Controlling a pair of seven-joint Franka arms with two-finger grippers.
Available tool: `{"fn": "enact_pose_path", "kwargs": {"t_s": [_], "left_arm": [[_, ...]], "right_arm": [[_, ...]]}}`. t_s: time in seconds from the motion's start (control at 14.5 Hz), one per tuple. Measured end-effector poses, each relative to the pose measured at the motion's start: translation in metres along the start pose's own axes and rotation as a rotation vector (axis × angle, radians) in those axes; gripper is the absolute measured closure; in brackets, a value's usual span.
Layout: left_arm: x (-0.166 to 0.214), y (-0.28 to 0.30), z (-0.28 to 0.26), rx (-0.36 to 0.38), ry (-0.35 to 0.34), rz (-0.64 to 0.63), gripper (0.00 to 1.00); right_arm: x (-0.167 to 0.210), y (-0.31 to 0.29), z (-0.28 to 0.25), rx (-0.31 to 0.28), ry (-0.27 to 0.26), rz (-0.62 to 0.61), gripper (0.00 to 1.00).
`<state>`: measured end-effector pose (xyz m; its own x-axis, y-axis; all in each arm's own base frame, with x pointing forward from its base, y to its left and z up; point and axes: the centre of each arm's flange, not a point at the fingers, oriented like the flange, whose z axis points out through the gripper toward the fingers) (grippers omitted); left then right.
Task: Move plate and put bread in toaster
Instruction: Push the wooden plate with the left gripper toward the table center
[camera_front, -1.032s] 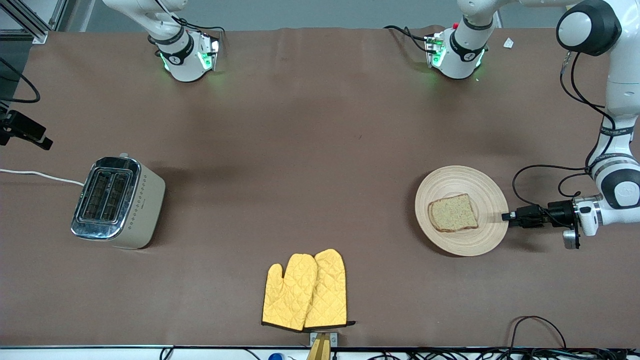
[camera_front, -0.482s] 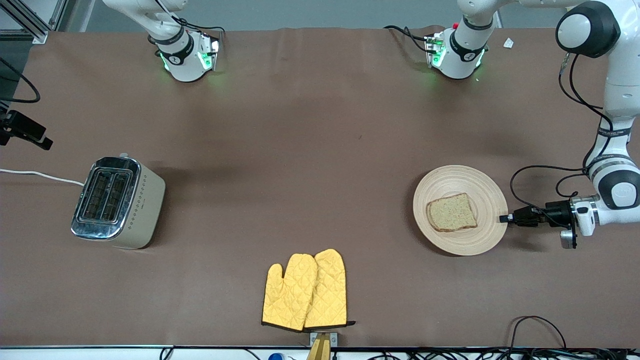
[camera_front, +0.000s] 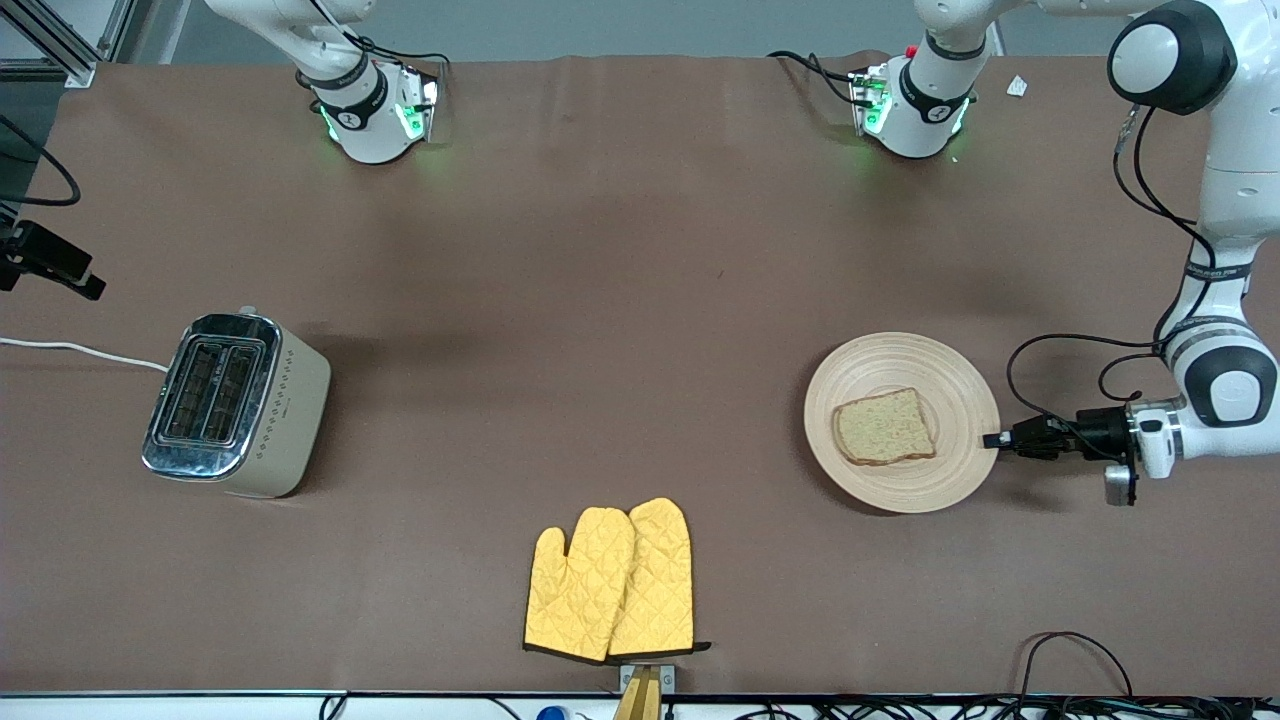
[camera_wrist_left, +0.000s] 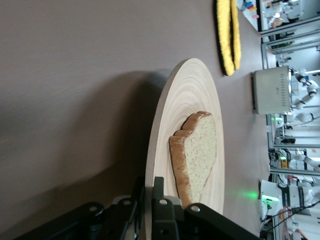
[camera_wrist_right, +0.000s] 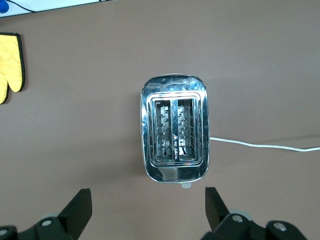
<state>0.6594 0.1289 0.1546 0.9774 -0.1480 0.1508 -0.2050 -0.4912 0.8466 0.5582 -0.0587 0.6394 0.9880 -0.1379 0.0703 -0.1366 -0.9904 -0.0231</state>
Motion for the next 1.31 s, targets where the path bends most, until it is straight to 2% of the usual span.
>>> {"fn": "enact_pose_path", "kwargs": {"t_s": [0.28, 0.62, 0.89, 1.17, 1.31], "left_arm": [[0.030, 0.046, 0.049, -0.065, -0.020, -0.012, 0.91], [0.070, 0.122, 0.141, -0.067, -0.007, -0.009, 0.91], [0.065, 0.162, 0.226, -0.069, 0.026, -0.030, 0.91], [0.053, 0.202, 0.299, -0.118, 0.006, -0.060, 0.91], [0.045, 0.214, 0.326, -0.104, -0.008, -0.059, 0.91]], "right_arm": [[0.000, 0.000, 0.000, 0.000, 0.000, 0.000, 0.00], [0.000, 0.000, 0.000, 0.000, 0.000, 0.000, 0.00], [0.000, 0.000, 0.000, 0.000, 0.000, 0.000, 0.00], [0.000, 0.000, 0.000, 0.000, 0.000, 0.000, 0.00], [0.000, 0.000, 0.000, 0.000, 0.000, 0.000, 0.00]]}}
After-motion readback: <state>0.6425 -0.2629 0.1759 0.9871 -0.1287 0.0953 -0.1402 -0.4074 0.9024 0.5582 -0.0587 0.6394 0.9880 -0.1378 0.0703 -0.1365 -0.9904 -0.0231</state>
